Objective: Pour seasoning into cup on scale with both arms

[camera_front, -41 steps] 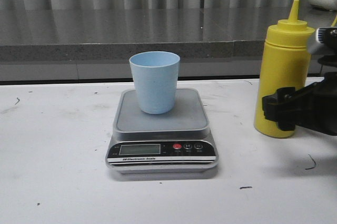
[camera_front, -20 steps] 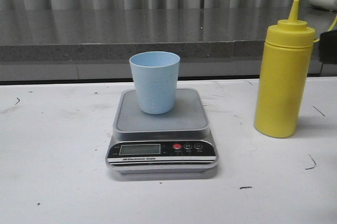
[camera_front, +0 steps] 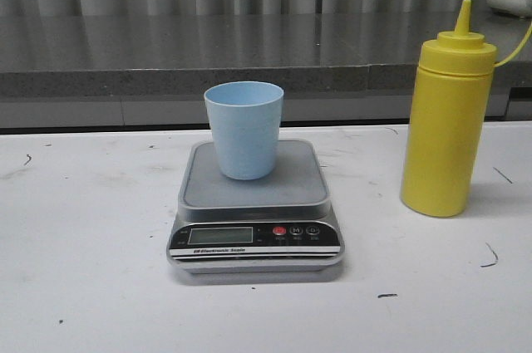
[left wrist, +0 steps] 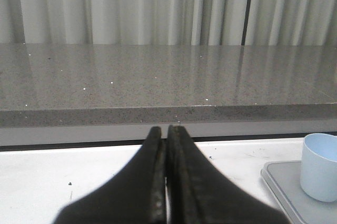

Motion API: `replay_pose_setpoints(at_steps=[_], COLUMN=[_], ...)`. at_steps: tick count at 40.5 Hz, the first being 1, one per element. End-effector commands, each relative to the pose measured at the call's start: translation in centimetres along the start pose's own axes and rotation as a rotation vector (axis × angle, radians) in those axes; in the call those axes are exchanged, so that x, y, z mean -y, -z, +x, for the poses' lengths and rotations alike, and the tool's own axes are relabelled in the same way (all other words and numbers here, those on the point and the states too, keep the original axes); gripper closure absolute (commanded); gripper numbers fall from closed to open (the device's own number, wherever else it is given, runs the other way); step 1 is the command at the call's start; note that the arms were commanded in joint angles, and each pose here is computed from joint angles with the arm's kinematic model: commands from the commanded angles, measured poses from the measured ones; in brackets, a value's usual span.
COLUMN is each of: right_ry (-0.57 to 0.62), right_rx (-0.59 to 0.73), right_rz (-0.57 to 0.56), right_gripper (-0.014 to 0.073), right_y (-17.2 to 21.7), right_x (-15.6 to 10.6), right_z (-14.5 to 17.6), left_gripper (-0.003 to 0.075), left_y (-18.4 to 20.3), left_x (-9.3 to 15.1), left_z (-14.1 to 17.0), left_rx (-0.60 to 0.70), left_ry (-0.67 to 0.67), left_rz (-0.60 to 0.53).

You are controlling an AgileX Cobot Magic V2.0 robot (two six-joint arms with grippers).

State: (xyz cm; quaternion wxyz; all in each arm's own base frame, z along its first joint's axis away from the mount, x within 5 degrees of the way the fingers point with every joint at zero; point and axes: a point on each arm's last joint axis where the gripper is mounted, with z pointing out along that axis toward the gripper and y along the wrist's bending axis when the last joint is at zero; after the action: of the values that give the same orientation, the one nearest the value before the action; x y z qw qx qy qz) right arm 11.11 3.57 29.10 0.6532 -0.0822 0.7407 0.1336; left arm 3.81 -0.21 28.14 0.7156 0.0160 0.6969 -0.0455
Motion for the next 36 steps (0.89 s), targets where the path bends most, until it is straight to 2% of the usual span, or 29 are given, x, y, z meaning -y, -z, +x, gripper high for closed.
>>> replay_pose_setpoints(at_steps=[1,5,13,17,36], right_ry=[0.03,0.035,0.1,0.1,0.1], right_rx=[0.131,0.178,0.15,0.182,0.212], right_rz=[-0.006,-0.015,-0.016,-0.019,-0.019], right_gripper=[0.0715,0.0715,0.0715,0.0715,0.0715], right_y=[1.8,3.6,6.3,7.2,7.5], right_x=[-0.2,-0.3,-0.3,-0.3,-0.3], right_z=[-2.4,-2.6,-1.8,-1.8,-1.9], left_gripper=[0.074,0.074,0.074,0.074,0.074], left_y=[0.1,0.1,0.1,0.1,0.1], left_x=[0.1,0.1,0.1,0.1,0.1], left_z=[-1.5,-1.5,-1.5,-1.5,-1.5], left_rx=[0.097,0.097,0.097,0.097,0.097], left_ry=[0.012,0.012,0.012,0.012,0.012], left_rz=[0.009,0.009,0.009,0.009,0.009])
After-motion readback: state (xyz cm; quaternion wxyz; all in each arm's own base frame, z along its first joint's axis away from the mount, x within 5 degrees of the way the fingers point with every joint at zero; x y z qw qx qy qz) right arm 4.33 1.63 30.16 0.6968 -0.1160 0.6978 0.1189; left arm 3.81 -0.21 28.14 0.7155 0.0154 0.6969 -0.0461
